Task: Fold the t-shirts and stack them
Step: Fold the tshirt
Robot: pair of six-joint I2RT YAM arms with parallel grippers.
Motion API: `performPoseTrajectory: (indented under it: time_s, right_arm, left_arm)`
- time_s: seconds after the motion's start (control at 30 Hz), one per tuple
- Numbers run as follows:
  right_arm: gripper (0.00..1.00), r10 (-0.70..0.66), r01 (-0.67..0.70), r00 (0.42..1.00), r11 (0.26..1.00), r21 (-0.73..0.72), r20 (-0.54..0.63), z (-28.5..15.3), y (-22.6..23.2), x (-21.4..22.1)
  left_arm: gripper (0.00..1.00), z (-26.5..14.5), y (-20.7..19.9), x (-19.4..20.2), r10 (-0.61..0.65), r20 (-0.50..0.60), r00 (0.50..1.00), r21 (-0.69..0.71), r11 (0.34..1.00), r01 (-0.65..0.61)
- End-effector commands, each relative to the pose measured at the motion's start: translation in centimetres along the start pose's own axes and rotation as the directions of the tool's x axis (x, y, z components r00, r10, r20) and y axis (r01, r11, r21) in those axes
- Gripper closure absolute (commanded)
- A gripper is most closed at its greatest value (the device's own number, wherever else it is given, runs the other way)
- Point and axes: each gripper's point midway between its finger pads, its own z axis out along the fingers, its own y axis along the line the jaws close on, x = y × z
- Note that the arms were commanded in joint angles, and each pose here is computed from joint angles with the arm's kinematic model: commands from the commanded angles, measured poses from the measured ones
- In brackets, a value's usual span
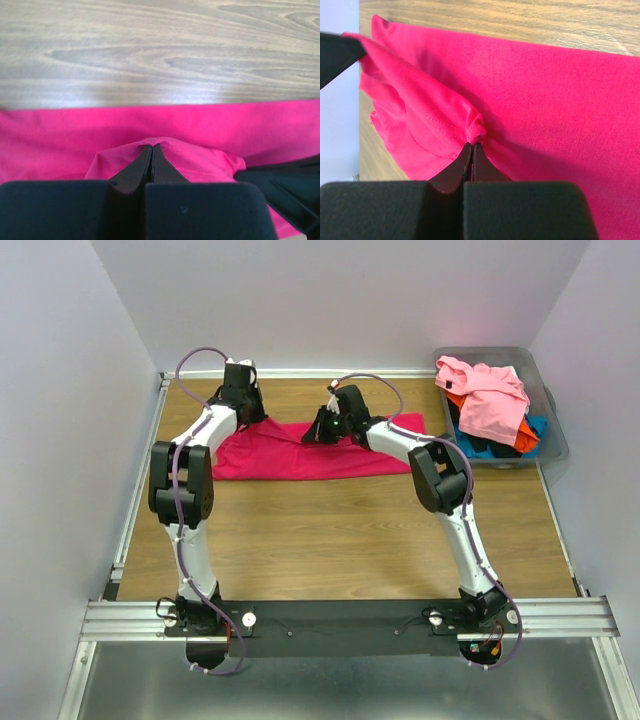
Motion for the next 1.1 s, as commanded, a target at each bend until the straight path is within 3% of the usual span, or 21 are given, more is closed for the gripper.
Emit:
performPoseTrajectory:
  time_s: [0.0,0.53,0.87,1.07]
  right_arm:
    - [0.99,0.016,-0.016,1.0,0.999,0.036,0.017,0.4,-1.2,-0.6]
    - [0.97,0.06,-0.06,0.998,0.997,0.048,-0.01,0.5,-2.2,0.6]
    - [0.97,0.044,-0.044,0.999,0.999,0.026,-0.004,-0.7,-0.8,0.0]
    - [0.97,0.035,-0.035,0.999,0.999,0.021,-0.012,-1.3,-0.5,0.3]
  left_arm:
    - [1.0,1.0,-0.4,-1.5,0.025,0.037,0.999,0.034,0.999,-0.026]
    - [1.0,3.6,0.6,2.6,0.01,-0.116,0.993,0.021,1.0,-0.008]
    - [1.0,0.6,0.0,0.9,-0.004,-0.126,0.992,0.039,0.999,0.009]
    - [1.0,-0.5,0.3,2.1,-0.023,-0.192,0.981,0.031,0.999,0.029]
